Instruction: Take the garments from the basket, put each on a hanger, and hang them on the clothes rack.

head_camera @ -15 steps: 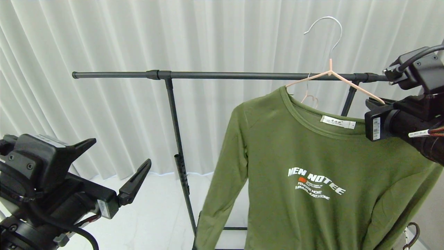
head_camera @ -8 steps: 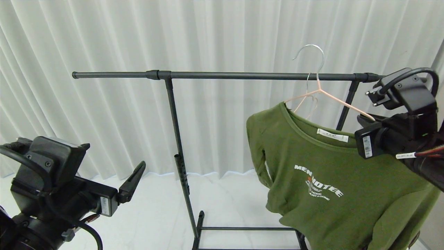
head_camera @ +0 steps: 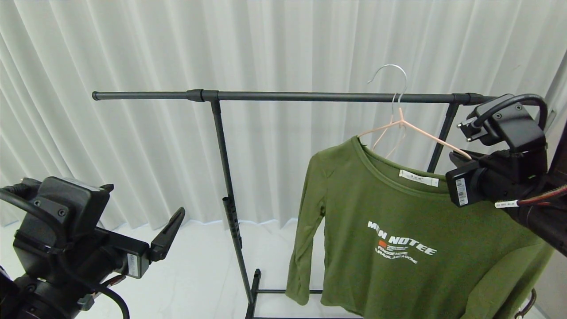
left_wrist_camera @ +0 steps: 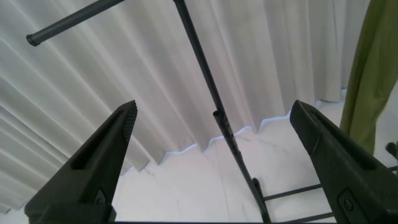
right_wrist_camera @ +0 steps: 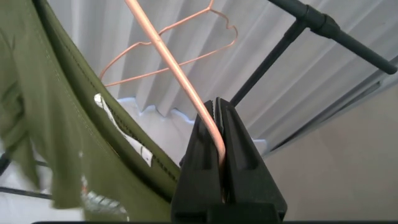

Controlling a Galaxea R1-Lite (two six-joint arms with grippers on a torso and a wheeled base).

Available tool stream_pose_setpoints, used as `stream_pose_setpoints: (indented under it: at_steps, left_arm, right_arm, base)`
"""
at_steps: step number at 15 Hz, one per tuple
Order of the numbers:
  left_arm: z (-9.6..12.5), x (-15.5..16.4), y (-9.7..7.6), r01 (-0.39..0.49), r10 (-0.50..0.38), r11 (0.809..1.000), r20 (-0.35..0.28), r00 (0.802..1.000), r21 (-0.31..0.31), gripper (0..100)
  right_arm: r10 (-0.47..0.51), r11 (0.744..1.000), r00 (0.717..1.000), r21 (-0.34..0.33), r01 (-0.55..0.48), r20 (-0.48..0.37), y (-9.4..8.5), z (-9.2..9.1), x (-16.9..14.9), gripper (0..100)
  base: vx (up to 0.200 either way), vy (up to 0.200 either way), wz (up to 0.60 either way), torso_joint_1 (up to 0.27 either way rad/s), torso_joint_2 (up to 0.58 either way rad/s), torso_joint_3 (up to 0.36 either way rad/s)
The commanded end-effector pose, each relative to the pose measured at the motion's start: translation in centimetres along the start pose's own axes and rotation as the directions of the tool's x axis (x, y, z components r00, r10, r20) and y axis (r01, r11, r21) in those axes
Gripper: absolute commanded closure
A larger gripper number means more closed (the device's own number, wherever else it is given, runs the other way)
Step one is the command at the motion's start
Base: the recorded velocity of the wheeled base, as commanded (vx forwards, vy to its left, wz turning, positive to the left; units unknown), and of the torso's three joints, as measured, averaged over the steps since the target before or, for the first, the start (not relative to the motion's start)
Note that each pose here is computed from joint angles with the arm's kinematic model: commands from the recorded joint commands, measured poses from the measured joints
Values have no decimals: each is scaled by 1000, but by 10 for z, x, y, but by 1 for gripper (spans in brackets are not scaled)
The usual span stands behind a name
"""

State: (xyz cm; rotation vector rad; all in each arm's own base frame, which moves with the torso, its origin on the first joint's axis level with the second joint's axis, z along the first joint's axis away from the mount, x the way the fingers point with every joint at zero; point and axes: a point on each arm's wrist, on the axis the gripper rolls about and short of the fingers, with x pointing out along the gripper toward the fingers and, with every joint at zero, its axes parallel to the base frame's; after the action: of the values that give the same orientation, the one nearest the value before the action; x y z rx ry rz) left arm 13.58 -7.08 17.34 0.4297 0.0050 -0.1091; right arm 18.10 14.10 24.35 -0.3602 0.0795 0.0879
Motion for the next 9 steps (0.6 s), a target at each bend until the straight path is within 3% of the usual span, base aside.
stream_pose_setpoints:
  at_steps: [1,9]
  left_arm:
    - [0,0,0,0,0,1000,-1,1000,1,0]
    - [0,0,0,1,-1,1000,-1,1000,-1,0]
  right_arm:
    - [0,1000,1000,-2,0,-2,1,0,1,100]
    - [1,1000,1000,-3,-1,-3,1,-1,1,100]
  base:
    - [200,0,0,-2,7,2]
    - [200,0,0,1,1,1]
